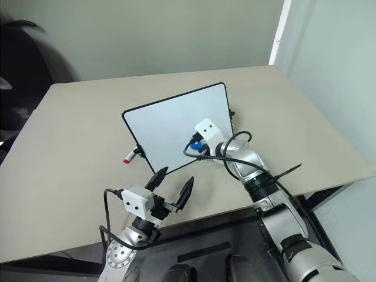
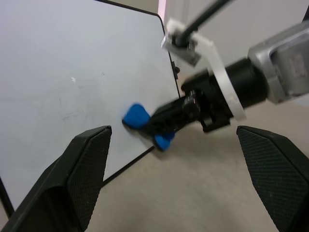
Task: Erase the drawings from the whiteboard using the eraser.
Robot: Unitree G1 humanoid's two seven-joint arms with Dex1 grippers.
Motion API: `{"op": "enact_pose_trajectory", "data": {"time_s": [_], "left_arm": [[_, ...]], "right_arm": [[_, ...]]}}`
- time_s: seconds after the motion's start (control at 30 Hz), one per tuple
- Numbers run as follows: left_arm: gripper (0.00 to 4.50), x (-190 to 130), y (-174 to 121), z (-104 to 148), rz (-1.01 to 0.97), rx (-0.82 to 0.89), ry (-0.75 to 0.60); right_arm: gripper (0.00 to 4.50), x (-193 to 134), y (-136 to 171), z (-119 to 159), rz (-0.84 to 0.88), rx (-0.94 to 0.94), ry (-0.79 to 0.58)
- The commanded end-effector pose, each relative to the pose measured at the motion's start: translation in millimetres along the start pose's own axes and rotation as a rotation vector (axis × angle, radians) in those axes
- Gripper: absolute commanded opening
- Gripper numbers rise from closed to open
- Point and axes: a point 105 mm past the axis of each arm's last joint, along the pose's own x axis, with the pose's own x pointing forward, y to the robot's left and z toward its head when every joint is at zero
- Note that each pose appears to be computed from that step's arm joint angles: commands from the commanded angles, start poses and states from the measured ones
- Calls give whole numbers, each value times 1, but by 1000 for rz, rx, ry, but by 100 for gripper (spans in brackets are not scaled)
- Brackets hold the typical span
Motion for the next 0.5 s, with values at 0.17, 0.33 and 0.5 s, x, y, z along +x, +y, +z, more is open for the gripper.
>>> {"op": "enact_pose_trajectory", "data": {"time_s": [0.17, 0.33, 0.5], "left_arm": [[450, 2, -2, 13, -9, 13, -50], [450, 4, -3, 12, -17, 12, -48], [450, 5, -4, 10, -20, 11, -46]], "right_arm": [[38, -9, -8, 32, -28, -41, -80], [38, -27, -17, 70, -58, -65, -192], [38, -37, -20, 84, -72, -70, -234]]}}
